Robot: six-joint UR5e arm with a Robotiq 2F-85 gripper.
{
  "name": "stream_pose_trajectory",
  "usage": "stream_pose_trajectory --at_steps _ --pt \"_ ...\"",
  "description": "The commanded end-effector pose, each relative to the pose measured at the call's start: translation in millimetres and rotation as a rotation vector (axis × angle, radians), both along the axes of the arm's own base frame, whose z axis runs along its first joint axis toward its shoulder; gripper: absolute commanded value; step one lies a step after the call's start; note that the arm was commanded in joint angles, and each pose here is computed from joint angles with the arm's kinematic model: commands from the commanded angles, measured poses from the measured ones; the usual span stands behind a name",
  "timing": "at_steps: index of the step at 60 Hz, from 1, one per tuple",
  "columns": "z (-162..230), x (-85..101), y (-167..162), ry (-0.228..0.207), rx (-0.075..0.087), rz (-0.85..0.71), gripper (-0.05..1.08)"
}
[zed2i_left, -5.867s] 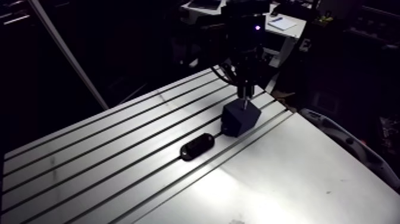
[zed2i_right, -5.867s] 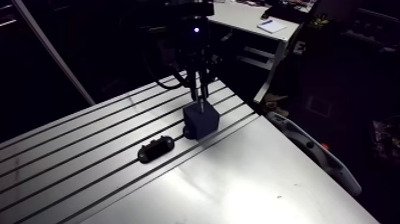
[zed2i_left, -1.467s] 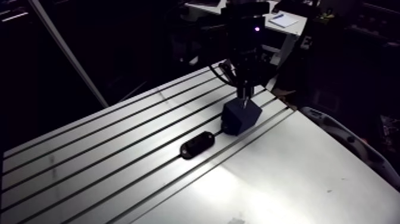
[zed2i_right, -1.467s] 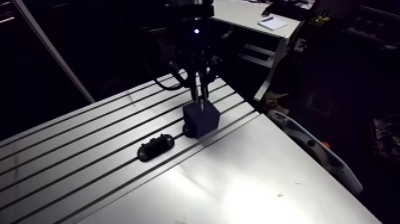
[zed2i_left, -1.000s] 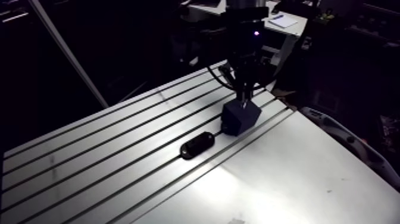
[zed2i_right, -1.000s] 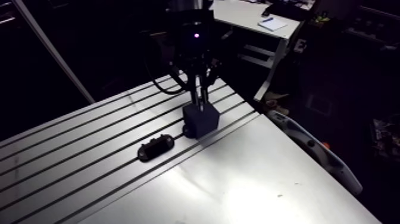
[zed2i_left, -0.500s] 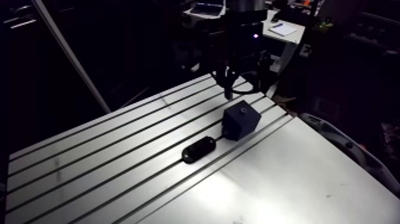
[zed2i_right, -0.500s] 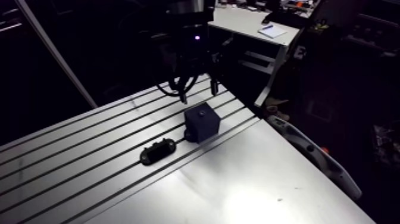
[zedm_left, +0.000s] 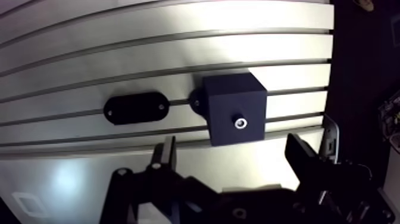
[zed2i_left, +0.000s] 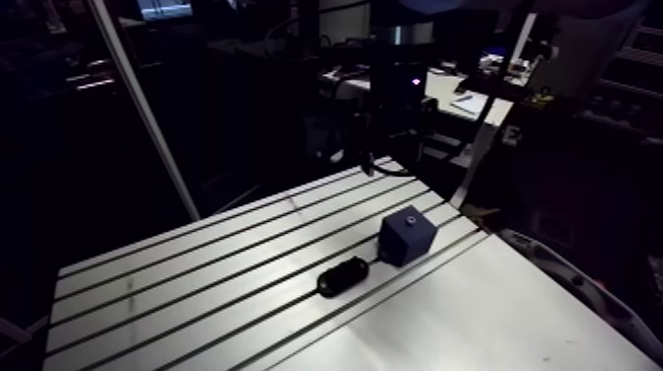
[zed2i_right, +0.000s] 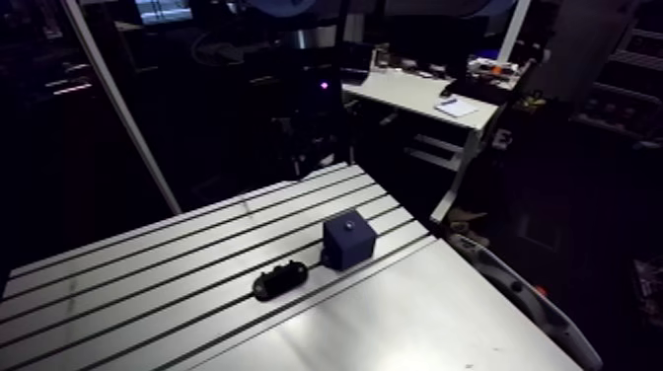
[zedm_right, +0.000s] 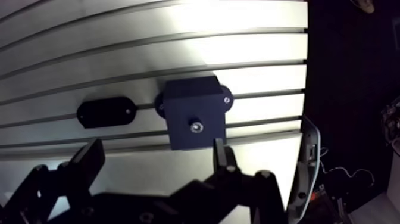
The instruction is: Pick up the M10 bolt and insert it into the hole until fully seated.
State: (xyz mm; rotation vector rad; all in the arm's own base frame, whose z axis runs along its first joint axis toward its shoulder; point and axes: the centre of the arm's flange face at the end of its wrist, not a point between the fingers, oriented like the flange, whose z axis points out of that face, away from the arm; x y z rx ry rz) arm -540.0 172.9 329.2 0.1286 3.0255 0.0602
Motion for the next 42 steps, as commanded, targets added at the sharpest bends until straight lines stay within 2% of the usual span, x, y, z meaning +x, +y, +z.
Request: stream_pose_trajectory --at_steps 1,6,14,18,30,42 --pt "46.2 -5.2 -89.0 0.033 -0.017 0.027 0.01" --pt "67.5 -8.0 -106.3 0.045 -0.012 0.034 0.01" --pt "96.3 -13.1 -116.1 0.061 -0.015 0.046 0.01" --pt "116.3 -16.8 -124.4 0.068 -0.012 0.062 0.01" --pt "138.1 -23.2 -141.0 0.088 -0.006 0.094 0.01" --pt "141.9 -29.9 -144.4 0.095 -0.002 0.094 0.01"
